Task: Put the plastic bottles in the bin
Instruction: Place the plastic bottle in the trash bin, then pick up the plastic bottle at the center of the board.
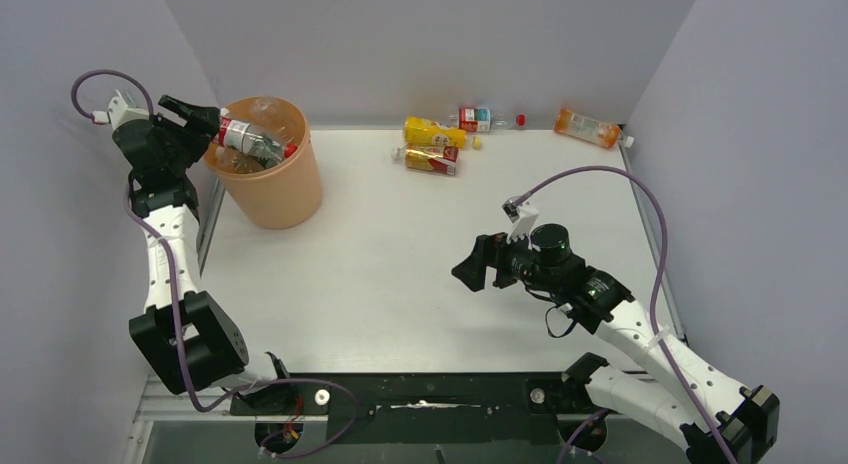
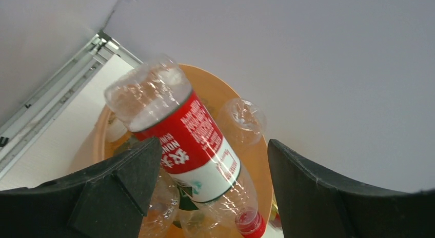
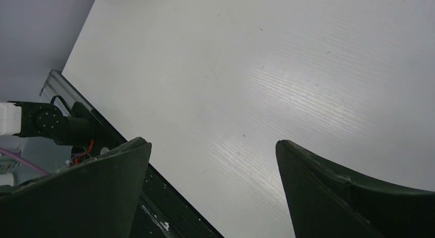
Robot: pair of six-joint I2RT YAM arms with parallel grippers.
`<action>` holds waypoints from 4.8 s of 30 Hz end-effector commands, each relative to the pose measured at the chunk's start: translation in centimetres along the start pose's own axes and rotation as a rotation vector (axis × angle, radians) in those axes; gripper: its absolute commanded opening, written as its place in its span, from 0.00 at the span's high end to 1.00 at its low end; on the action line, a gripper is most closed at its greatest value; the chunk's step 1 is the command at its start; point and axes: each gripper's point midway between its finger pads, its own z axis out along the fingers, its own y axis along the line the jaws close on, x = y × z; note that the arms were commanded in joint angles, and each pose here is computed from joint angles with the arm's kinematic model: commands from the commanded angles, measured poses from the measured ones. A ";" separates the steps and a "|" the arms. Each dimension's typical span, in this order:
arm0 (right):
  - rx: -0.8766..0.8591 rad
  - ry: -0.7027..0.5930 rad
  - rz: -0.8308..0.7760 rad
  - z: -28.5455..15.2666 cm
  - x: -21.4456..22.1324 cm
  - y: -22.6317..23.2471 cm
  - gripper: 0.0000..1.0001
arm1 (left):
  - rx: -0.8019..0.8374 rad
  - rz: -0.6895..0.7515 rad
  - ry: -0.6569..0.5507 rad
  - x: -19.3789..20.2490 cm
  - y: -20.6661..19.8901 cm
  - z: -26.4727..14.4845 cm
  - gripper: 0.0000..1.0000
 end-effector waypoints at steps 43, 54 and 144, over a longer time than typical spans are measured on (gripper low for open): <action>0.152 -0.041 0.062 2.1 -5.2 -3.8 0.02 | 0.436 0.234 0.366 17.8 -21.6 -8.7 0.17; 0.205 -0.099 0.118 -1.7 -5.3 -4.8 0.02 | 0.446 0.375 0.391 29.3 -27.9 -3.6 0.17; 0.244 0.152 0.223 16.2 0.4 -11.6 0.02 | 0.296 0.402 0.696 45.1 -8.6 -12.1 0.11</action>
